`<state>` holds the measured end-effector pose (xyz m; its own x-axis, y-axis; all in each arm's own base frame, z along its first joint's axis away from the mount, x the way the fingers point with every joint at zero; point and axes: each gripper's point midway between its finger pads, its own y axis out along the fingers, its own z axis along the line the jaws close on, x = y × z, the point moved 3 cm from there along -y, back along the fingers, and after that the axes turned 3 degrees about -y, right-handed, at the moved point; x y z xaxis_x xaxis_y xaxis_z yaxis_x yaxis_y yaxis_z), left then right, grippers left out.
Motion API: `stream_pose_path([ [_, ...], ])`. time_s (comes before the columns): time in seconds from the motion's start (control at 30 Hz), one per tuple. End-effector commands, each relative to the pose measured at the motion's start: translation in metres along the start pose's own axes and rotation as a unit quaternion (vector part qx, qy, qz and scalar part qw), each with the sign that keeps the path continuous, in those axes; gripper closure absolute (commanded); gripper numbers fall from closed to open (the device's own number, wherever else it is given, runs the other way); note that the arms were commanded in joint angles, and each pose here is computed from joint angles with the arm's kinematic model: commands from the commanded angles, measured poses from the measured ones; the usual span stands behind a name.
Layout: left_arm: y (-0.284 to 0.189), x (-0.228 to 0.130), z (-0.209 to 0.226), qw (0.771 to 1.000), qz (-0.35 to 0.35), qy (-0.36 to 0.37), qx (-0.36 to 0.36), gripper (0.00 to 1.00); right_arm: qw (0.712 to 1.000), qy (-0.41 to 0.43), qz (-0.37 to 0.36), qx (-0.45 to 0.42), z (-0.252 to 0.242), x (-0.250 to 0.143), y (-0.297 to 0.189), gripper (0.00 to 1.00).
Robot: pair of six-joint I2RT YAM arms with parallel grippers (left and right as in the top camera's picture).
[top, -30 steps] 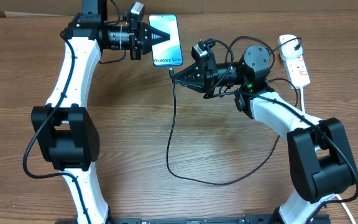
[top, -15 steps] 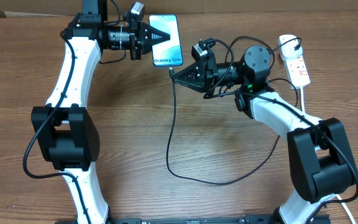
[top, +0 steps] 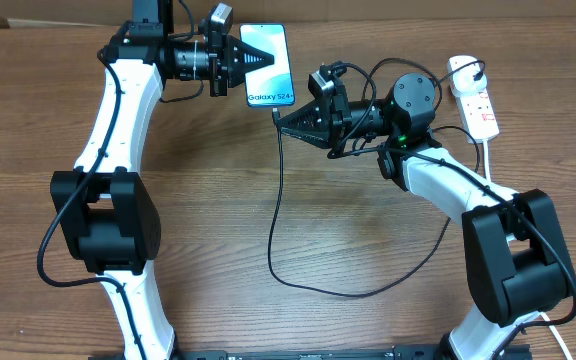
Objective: Plug charger to phone and switch on socket
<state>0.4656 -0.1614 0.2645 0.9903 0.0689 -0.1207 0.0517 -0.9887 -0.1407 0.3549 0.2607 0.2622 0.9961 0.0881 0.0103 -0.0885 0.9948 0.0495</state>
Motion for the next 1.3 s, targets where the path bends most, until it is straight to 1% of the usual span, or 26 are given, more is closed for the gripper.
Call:
stream_pose_path([
  [0.0,0.0035,-0.0041,-0.0068,1.0,0.014,0.003,-0.012,0.96,1.0,-0.009,-0.003,0.003,0.0063,0.0021,-0.0011,0.96],
  [1.27,0.0054,-0.0099,-0.0097,0.999,0.03,-0.004,-0.024,0.96,1.0,-0.001,-0.016,0.004,0.0055,0.0055,0.0005,0.96],
])
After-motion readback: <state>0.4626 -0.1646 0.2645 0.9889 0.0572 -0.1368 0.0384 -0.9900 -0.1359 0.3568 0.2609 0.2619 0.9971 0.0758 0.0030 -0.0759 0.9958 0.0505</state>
